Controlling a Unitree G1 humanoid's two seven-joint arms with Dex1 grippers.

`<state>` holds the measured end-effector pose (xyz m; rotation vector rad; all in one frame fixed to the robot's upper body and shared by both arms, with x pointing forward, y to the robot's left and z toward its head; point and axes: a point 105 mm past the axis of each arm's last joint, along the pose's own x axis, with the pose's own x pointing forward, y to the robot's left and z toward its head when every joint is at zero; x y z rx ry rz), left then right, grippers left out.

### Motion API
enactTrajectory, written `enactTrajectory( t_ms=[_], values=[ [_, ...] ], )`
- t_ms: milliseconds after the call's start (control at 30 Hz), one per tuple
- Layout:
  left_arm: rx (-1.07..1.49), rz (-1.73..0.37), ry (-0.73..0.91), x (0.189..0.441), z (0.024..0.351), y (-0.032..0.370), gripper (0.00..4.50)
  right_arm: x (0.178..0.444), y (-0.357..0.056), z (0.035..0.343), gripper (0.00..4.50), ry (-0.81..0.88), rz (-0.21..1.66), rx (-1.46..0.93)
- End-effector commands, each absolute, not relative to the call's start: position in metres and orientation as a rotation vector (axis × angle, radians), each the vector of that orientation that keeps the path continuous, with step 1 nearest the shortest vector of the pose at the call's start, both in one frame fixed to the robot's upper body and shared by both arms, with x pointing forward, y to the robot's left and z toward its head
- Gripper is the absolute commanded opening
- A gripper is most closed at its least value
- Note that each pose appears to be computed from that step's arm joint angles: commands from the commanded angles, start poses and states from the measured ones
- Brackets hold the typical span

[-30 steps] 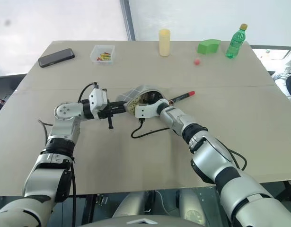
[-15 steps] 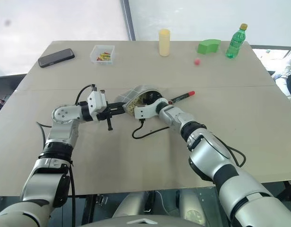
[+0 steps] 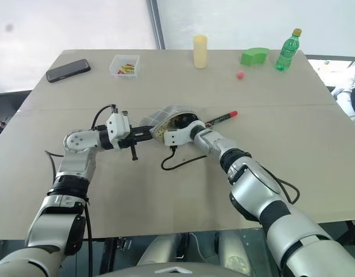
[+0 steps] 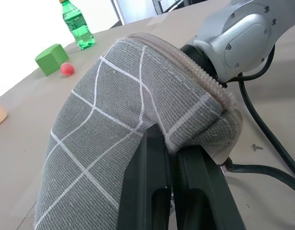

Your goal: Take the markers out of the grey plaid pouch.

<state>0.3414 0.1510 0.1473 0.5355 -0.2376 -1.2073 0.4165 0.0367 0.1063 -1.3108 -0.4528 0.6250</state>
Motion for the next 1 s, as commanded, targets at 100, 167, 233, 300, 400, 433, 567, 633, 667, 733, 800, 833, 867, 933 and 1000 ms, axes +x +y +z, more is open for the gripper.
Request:
enactTrajectory(
  t_ms=[100, 167, 233, 300, 400, 433, 567, 633, 667, 733, 800, 833, 867, 933, 1000],
  values=[
    [0.61, -1.373, -0.357, 0.32, 0.155, 0.118, 0.0, 0.414, 0.048, 0.114, 2.86, -0.454, 0.647, -1.248],
    [0.605, -1.384, -0.363, 0.319, 0.156, 0.115, 0.0, 0.412, 0.05, 0.114, 2.86, -0.484, 0.651, -1.29],
    [0.6, -1.389, -0.37, 0.318, 0.157, 0.111, 0.0, 0.412, 0.051, 0.115, 2.86, -0.499, 0.647, -1.302],
    [0.6, -1.396, -0.375, 0.317, 0.157, 0.109, 0.0, 0.412, 0.052, 0.115, 2.86, -0.506, 0.642, -1.31],
    [0.598, -1.407, -0.377, 0.316, 0.157, 0.107, 0.0, 0.412, 0.052, 0.116, 2.86, -0.514, 0.631, -1.317],
    [0.597, -1.409, -0.377, 0.315, 0.156, 0.107, 0.0, 0.412, 0.052, 0.116, 2.86, -0.516, 0.632, -1.318],
    [0.593, -1.408, -0.369, 0.314, 0.155, 0.108, 0.0, 0.411, 0.052, 0.117, 2.86, -0.514, 0.647, -1.305],
    [0.586, -1.399, -0.362, 0.315, 0.154, 0.109, 0.0, 0.411, 0.052, 0.117, 2.86, -0.516, 0.65, -1.303],
    [0.583, -1.393, -0.357, 0.316, 0.153, 0.11, 0.0, 0.411, 0.052, 0.118, 2.86, -0.516, 0.649, -1.304],
    [0.58, -1.384, -0.348, 0.317, 0.152, 0.113, 0.0, 0.412, 0.052, 0.118, 2.3, -0.517, 0.648, -1.301],
    [0.559, -1.36, -0.337, 0.321, 0.152, 0.116, 0.0, 0.412, 0.051, 0.12, 1.55, -0.52, 0.647, -1.298],
    [0.551, -1.348, -0.33, 0.323, 0.151, 0.118, 0.0, 0.412, 0.051, 0.12, 1.07, -0.524, 0.647, -1.296],
    [0.544, -1.338, -0.324, 0.325, 0.151, 0.119, 0.0, 0.412, 0.05, 0.121, 0.66, -0.526, 0.647, -1.294],
    [0.524, -1.317, -0.312, 0.329, 0.152, 0.122, 0.0, 0.412, 0.049, 0.122, 0.08, -0.53, 0.646, -1.292],
    [0.502, -1.29, -0.296, 0.335, 0.152, 0.126, 0.0, 0.413, 0.046, 0.123, 0.08, -0.522, 0.655, -1.273]
  ],
)
